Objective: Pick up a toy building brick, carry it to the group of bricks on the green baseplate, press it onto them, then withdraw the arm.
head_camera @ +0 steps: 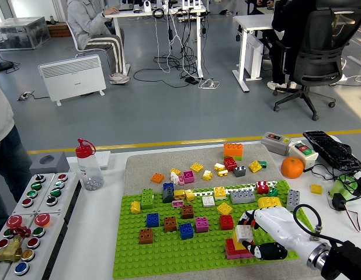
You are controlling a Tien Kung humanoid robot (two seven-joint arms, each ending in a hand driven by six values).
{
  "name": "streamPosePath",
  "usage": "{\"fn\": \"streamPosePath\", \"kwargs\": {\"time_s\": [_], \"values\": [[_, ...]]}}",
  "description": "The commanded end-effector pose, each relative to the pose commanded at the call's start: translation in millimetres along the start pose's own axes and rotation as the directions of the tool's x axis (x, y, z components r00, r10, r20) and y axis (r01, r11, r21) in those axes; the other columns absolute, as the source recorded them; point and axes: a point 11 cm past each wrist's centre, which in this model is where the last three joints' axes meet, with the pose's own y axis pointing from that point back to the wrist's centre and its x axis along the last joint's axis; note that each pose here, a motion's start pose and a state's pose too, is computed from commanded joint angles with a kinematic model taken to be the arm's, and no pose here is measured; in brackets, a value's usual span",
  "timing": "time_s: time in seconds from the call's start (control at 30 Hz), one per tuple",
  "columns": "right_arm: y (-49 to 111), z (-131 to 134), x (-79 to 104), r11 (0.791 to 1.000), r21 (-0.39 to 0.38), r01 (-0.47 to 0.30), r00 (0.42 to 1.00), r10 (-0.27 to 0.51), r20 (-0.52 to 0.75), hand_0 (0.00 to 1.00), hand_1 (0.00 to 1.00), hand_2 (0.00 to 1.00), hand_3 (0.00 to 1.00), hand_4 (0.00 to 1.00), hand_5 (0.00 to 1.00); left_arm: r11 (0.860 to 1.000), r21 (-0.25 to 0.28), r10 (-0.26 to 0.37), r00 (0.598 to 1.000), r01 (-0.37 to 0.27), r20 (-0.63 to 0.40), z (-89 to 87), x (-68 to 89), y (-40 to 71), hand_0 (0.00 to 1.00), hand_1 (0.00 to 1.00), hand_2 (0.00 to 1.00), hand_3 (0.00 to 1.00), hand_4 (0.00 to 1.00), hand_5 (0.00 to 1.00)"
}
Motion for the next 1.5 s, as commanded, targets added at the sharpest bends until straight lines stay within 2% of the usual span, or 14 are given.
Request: {"fn": "streamPosePath", "kwargs": {"time_s": [0.33, 0.9, 0.93, 1.1, 1.13, 1.5], "values": [[-0.5, 0.2, 2.1, 1.0, -0.001, 0.0, 1.0, 0.0, -0.002, 0.539, 0.595, 0.601, 0.594, 0.593, 0.129, 1.0, -0.003, 0.0, 1.0, 0.0, -0.001, 1.5, 0.1, 0.1, 0.666, 0.611, 0.568, 0.449, 0.243, 0.998], [-3.0, -1.7, 2.7, 1.0, 0.005, 0.004, 1.0, -0.004, -0.003, 0.548, 0.613, 0.615, 0.593, 0.597, 0.133, 1.0, -0.006, 0.0, 1.0, 0.0, -0.002, 3.1, 0.1, 0.3, 0.666, 0.612, 0.568, 0.447, 0.242, 0.998], [-2.9, -1.6, 2.8, 1.0, 0.005, 0.004, 1.0, -0.004, -0.003, 0.548, 0.634, 0.64, 0.621, 0.603, 0.138, 1.0, -0.006, 0.0, 1.0, 0.0, -0.002, 3.1, 0.1, 0.3, 0.666, 0.612, 0.567, 0.447, 0.243, 0.998], [-2.7, -1.4, 2.8, 1.0, 0.004, 0.006, 1.0, -0.006, -0.005, 0.548, 0.634, 0.64, 0.621, 0.603, 0.138, 1.0, -0.006, 0.0, 1.0, 0.0, -0.002, 3.1, 0.1, 0.3, 0.666, 0.612, 0.567, 0.447, 0.243, 0.998], [-2.7, -1.6, 2.9, 1.0, 0.006, 0.006, 1.0, -0.006, -0.004, 0.55, 0.64, 0.655, 0.653, 0.608, 0.142, 1.0, -0.006, 0.0, 1.0, 0.0, -0.001, 3.0, 0.1, 0.3, 0.665, 0.611, 0.567, 0.448, 0.243, 0.998], [-3.3, -3.3, 3.3, 1.0, 0.013, 0.005, 1.0, -0.005, -0.004, 0.557, 0.646, 0.667, 0.671, 0.616, 0.139, 1.0, -0.007, 0.001, 1.0, -0.001, -0.002, 3.5, 0.3, 0.4, 0.665, 0.611, 0.567, 0.448, 0.242, 0.998]]}}
